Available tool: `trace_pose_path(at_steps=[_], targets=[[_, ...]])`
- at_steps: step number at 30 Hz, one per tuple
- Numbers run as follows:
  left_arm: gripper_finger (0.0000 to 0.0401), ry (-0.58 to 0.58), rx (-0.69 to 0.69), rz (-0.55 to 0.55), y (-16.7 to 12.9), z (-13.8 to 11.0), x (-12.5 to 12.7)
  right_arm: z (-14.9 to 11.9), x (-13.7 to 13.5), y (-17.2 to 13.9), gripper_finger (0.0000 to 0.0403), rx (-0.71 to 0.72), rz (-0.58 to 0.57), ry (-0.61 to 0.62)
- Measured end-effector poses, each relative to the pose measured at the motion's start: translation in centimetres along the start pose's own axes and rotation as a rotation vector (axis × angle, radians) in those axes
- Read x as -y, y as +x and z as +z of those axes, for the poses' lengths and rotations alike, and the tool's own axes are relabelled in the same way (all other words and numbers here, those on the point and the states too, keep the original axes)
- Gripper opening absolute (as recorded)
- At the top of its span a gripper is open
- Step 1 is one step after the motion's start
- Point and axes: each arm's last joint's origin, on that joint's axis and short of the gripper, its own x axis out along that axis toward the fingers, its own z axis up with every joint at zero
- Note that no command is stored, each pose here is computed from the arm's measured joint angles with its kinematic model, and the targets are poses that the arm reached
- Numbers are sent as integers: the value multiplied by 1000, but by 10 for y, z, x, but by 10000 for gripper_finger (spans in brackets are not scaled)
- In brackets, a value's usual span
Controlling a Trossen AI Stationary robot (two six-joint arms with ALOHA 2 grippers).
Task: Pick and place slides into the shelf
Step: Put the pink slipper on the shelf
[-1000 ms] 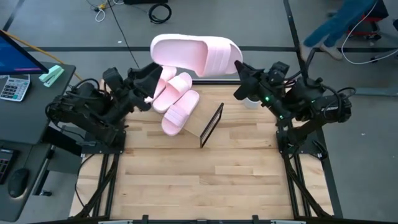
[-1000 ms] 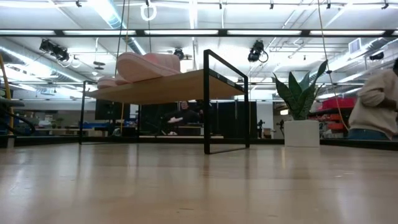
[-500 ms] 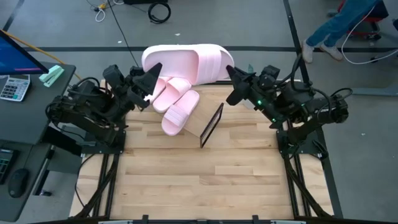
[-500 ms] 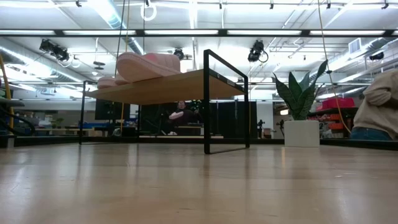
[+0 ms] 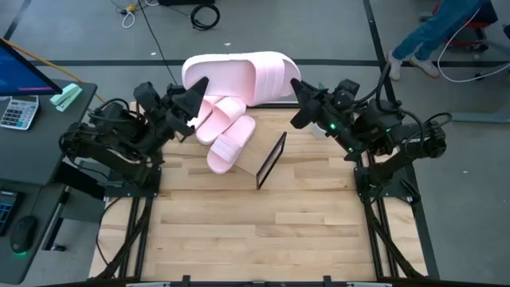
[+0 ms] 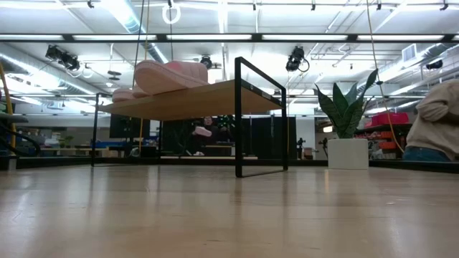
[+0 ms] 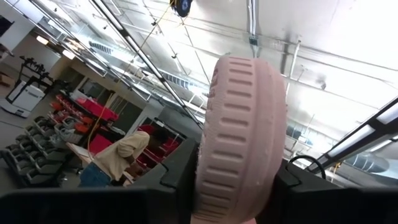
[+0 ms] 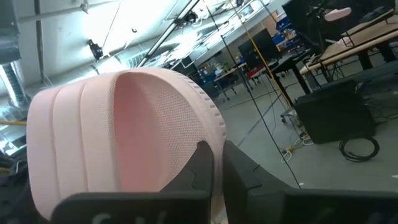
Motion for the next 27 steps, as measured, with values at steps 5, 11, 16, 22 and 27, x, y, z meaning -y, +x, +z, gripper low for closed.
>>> trace_pose_path(at_steps=[5, 11, 16, 22, 27], targets=[[134, 16, 7, 2, 1, 0, 0, 2, 2, 5, 14, 11, 10, 8], [163, 21, 12, 7, 2, 1, -2, 3, 3, 7, 14, 15, 10, 7], [157, 47, 21, 8, 4, 1, -4, 2, 4, 7, 14, 5, 15, -2], [102, 56, 34, 23, 7, 2, -8, -1, 5, 7, 14, -12, 9, -3], [88, 62, 41, 31, 9, 3, -10, -3, 5, 7, 14, -31, 10, -6]])
